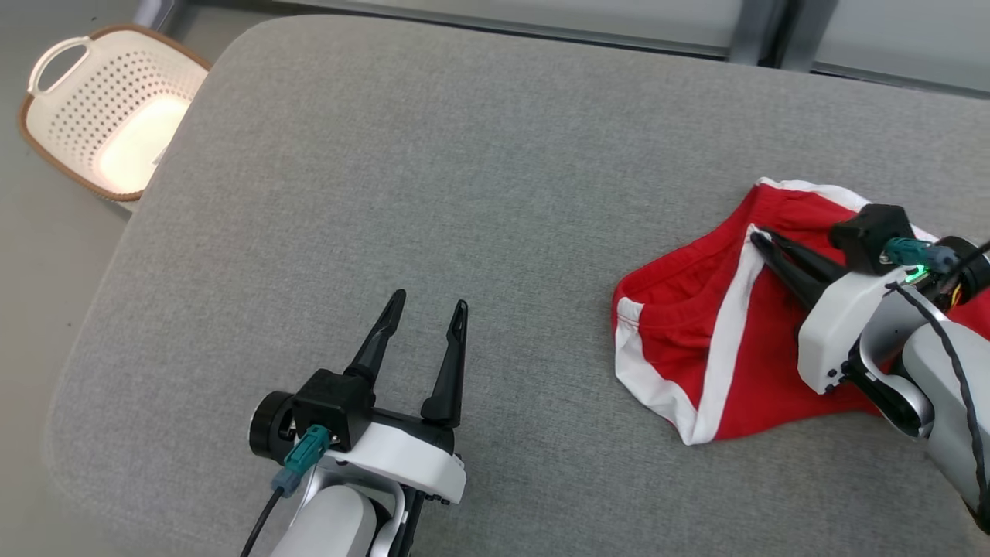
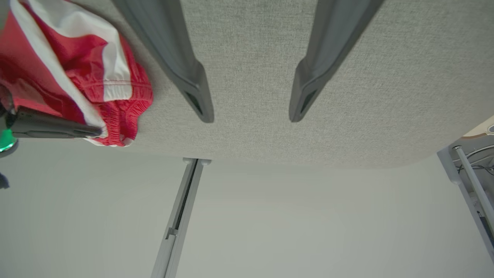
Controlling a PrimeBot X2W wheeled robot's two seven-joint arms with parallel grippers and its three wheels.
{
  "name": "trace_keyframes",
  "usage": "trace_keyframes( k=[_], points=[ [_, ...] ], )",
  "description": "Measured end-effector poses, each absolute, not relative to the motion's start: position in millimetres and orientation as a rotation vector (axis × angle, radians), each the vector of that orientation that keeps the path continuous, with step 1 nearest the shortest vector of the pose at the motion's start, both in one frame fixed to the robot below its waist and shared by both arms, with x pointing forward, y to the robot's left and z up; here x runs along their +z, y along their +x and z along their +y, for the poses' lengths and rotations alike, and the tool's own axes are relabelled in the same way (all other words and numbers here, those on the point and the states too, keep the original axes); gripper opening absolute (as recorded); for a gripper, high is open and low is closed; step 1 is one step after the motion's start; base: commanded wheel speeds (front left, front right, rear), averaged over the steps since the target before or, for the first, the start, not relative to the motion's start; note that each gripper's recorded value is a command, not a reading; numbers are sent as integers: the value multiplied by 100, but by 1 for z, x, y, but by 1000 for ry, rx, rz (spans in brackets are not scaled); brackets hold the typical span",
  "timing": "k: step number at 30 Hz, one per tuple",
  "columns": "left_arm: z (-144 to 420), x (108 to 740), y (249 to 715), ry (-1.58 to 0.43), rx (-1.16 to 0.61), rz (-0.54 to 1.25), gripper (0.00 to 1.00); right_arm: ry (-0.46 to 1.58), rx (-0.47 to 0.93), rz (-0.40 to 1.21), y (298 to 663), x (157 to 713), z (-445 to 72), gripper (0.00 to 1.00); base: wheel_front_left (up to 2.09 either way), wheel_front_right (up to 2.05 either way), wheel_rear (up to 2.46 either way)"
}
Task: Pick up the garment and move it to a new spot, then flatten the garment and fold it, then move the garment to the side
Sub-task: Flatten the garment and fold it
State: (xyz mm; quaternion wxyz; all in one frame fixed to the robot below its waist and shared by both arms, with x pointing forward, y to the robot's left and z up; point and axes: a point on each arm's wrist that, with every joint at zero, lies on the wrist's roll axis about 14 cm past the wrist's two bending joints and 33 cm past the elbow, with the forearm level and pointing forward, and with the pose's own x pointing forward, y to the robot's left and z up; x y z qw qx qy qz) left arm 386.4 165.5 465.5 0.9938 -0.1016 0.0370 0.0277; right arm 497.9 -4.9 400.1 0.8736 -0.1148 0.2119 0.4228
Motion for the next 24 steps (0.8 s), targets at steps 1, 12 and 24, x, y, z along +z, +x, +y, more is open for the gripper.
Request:
trace_keyframes(
  k=[1, 12, 24],
  points=[
    [165, 467, 387, -200, 51, 69, 100, -225, 875, 423, 499, 405, -6, 0, 0, 0, 0],
    [152, 478, 390, -199, 2, 28, 100, -1, 692, 273, 467, 448, -63, 0, 0, 0, 0],
    [110, 489, 410, -200, -148, -8, 100, 144, 401, 387, 352, 425, -148, 0, 0, 0, 0]
  ],
)
